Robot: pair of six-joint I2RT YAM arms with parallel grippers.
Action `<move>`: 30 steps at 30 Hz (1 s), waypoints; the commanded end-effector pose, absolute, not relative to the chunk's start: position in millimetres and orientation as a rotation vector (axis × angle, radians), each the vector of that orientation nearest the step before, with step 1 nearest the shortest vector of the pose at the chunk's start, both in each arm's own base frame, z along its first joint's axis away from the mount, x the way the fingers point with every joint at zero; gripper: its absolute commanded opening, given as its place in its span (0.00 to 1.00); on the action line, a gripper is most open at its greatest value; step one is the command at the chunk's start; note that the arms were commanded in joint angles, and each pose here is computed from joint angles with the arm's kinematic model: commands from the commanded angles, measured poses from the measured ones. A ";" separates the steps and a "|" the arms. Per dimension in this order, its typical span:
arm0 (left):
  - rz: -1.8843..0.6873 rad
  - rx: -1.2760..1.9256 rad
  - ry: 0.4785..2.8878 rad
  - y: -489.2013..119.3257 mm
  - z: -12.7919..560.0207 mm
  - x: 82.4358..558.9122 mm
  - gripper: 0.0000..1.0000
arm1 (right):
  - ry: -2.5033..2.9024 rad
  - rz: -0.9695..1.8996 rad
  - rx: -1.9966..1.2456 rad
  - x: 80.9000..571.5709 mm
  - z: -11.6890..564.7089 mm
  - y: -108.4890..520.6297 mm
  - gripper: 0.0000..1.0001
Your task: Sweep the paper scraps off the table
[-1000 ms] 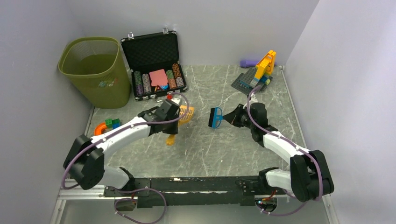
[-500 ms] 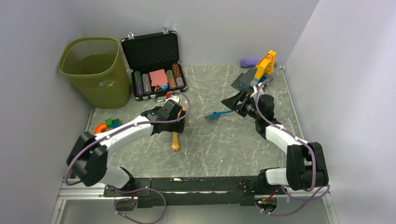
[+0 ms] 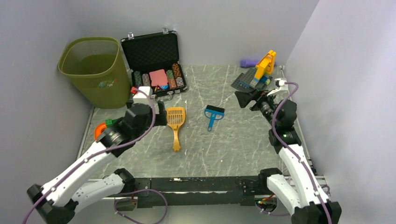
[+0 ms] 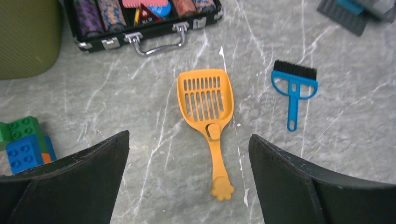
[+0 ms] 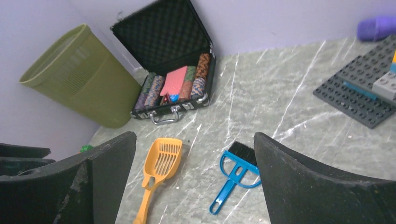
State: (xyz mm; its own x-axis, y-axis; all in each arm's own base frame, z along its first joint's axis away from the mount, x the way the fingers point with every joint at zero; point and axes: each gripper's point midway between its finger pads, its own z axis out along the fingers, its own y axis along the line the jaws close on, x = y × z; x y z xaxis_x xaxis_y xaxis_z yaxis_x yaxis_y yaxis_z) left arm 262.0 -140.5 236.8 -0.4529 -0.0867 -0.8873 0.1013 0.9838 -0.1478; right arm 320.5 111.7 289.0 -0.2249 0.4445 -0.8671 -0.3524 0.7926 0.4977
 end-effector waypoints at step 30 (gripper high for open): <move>-0.336 -0.111 1.856 -100.1 210.6 221.3 0.99 | 1.473 0.606 0.265 254.5 268.0 65.8 1.00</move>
